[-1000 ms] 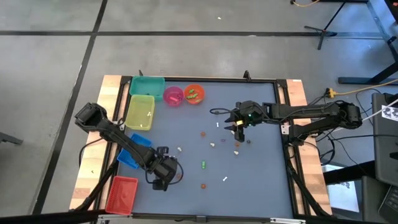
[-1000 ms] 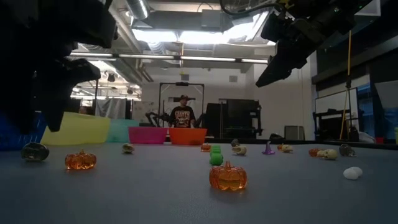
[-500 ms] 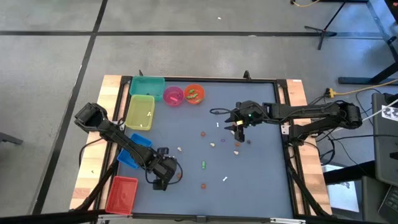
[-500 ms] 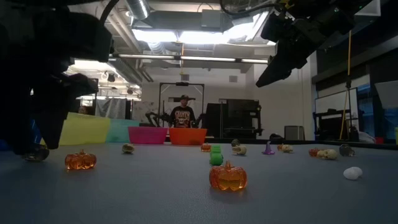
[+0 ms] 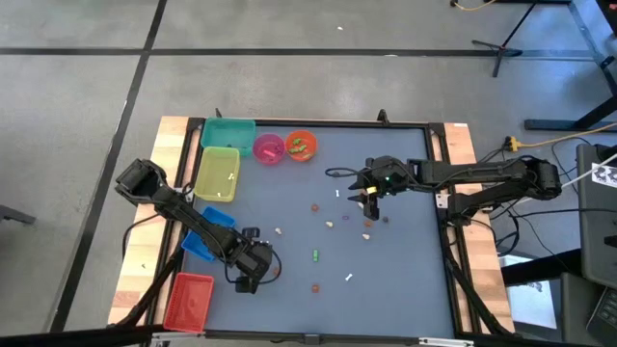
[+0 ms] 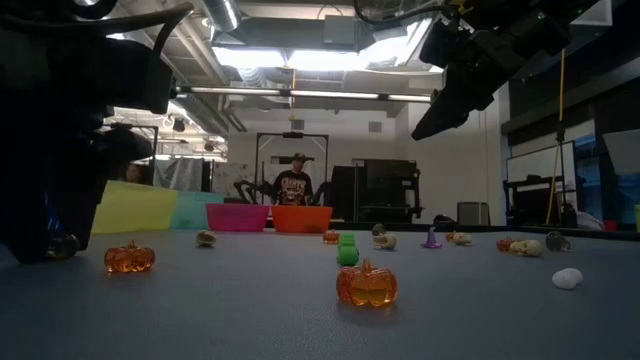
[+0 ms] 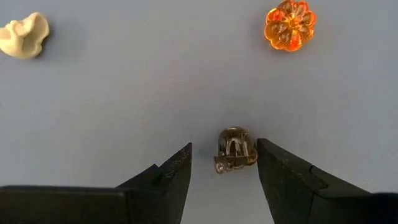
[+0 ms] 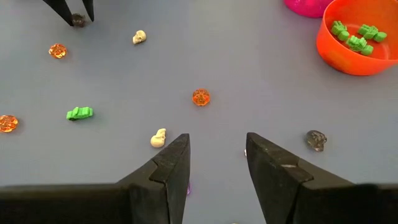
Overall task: Sort Halloween decoration
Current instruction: Put the black skull toy into the green bin
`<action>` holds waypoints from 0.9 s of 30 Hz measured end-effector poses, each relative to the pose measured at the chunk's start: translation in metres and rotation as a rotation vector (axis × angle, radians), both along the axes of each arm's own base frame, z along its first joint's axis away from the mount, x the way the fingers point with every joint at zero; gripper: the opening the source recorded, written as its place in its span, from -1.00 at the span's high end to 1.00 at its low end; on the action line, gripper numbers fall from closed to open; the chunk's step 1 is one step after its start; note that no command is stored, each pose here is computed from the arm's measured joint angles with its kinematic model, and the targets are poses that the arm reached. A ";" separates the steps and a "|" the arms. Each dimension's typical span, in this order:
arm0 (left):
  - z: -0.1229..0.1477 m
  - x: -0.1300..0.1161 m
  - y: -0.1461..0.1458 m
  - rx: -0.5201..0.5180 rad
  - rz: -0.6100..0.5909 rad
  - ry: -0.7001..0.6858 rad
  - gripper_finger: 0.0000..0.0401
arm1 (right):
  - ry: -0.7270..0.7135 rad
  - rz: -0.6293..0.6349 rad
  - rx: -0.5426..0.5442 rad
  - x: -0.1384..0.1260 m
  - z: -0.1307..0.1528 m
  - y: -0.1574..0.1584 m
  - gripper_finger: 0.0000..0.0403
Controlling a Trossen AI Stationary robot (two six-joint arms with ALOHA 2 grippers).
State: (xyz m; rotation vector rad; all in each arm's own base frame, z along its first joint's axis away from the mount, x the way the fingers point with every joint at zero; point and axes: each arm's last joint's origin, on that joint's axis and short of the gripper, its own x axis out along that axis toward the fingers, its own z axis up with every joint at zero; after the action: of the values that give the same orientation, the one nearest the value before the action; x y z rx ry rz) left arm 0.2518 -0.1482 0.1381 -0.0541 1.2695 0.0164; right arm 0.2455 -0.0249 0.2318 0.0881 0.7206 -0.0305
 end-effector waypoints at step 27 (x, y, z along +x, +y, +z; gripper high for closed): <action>0.000 0.001 -0.001 -0.011 -0.001 -0.012 0.54 | 0.000 0.000 0.000 0.000 0.000 0.000 0.22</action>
State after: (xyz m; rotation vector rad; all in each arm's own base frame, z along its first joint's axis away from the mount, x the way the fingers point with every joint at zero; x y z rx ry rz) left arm 0.2529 -0.1489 0.1383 -0.0630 1.2580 0.0076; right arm 0.2455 -0.0250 0.2318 0.0883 0.7206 -0.0306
